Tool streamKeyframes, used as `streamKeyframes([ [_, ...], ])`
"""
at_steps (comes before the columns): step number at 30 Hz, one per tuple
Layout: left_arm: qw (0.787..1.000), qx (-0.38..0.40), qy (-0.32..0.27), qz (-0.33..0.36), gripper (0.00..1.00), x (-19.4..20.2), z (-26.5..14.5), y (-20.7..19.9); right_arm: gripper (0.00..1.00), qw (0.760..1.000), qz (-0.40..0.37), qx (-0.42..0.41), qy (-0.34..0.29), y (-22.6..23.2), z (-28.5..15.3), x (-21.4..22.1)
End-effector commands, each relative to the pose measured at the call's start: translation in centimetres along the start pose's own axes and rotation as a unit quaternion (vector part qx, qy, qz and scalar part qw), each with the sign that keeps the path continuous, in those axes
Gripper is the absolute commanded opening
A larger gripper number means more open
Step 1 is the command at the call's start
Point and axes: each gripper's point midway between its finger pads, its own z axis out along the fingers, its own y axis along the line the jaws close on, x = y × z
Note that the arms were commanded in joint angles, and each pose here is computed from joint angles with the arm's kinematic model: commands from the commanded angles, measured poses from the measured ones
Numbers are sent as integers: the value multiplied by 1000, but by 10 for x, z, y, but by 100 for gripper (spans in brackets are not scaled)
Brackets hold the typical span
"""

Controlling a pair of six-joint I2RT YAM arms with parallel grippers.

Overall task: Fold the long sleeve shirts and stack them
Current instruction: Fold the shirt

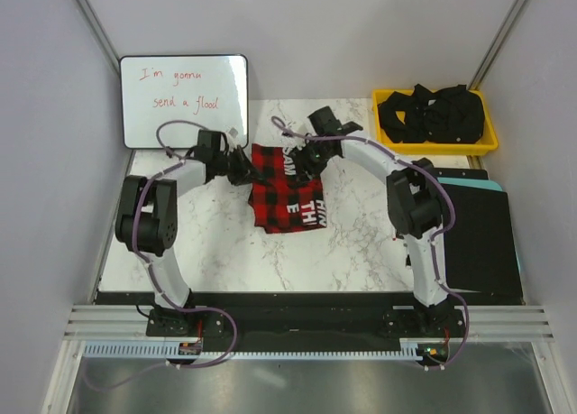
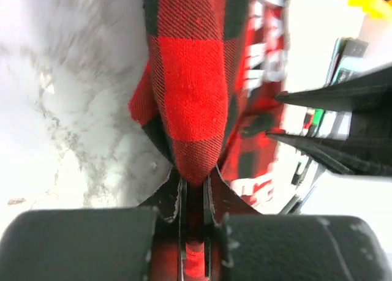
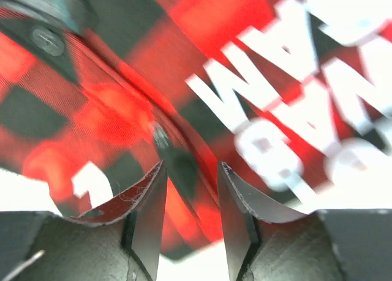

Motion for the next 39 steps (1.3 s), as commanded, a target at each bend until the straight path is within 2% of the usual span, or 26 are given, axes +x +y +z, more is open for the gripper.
streamKeyframes([
  [1, 977, -36, -20, 208, 2, -49, -65, -62, 47, 991, 75, -4, -106, -10, -90, -48],
  [2, 970, -55, -27, 236, 2, -58, -74, -68, 47, 990, 91, 2, -111, -19, -99, -44],
  [3, 957, -53, -55, 281, 2, -82, -87, -96, 47, 988, 93, 6, -124, -21, -112, -47],
  [4, 942, -69, -32, 328, 2, -78, -92, -101, 47, 987, 96, 11, -127, -25, -118, -46],
  [5, 923, -82, -72, 368, 2, -107, -108, -131, 47, 986, 105, 19, -128, -34, -123, -39],
  [6, 909, -103, -61, 399, 2, -115, -101, -131, 47, 985, 107, 25, -133, -39, -131, -37],
  [7, 889, -129, -18, 438, 2, -103, -96, -131, 47, 984, 113, 27, -132, -43, -133, -33],
  [8, 863, -168, -49, 474, 2, -123, -106, -145, 47, 983, 125, 32, -132, -51, -137, -25],
  [9, 845, -194, -41, 496, 2, -124, -99, -142, 47, 982, 133, 34, -133, -56, -139, -22],
  [10, 814, -202, -34, 544, 2, -115, -90, -153, 47, 981, 136, 33, -134, -58, -141, -20],
  [12, 760, -249, -1, 600, 2, -92, -68, -148, 47, 979, 150, 38, -132, -67, -144, -10],
  [13, 726, -267, 6, 634, 2, -89, -61, -147, 47, 978, 155, 41, -134, -72, -147, -6],
  [14, 700, -296, 39, 649, 2, -76, -49, -125, 47, 978, 160, 40, -130, -72, -145, -2],
  [15, 663, -298, 70, 683, 2, -54, -30, -122, 47, 977, 161, 43, -132, -74, -147, 0],
  [18, 601, -319, 128, 722, 2, -15, 1, -99, 47, 974, 183, 42, -129, -79, -147, 11],
  [19, 592, -317, 154, 725, 2, 0, 14, -84, 47, 970, 201, 43, -129, -84, -149, 17],
  [22, 597, -296, 186, 722, 2, 45, 35, -73, 47, 961, 238, 48, -132, -99, -158, 34],
  [25, 616, -261, 206, 714, 2, 89, 40, -74, 47, 957, 250, 60, -134, -108, -171, 47],
  [27, 639, -236, 216, 700, 4, 118, 40, -81, 48, 957, 252, 64, -130, -109, -177, 53],
  [30, 662, -199, 247, 679, 17, 159, 35, -87, 49, 956, 263, 58, -120, -103, -178, 59],
  [31, 677, -174, 262, 666, 20, 173, 35, -92, 49, 955, 269, 52, -115, -99, -174, 64],
  [33, 706, -165, 285, 627, 35, 189, 27, -93, 51, 950, 289, 46, -110, -94, -172, 69],
  [35, 732, -117, 293, 604, 45, 203, 21, -115, 54, 947, 304, 38, -100, -86, -168, 78],
  [36, 747, -90, 279, 596, 55, 200, 11, -134, 56, 946, 308, 34, -96, -82, -167, 81],
  [37, 761, -51, 272, 587, 81, 202, 3, -155, 57, 943, 321, 32, -86, -77, -164, 90],
  [39, 786, -13, 237, 570, 82, 182, -17, -187, 60, 939, 332, 28, -80, -67, -166, 95],
])
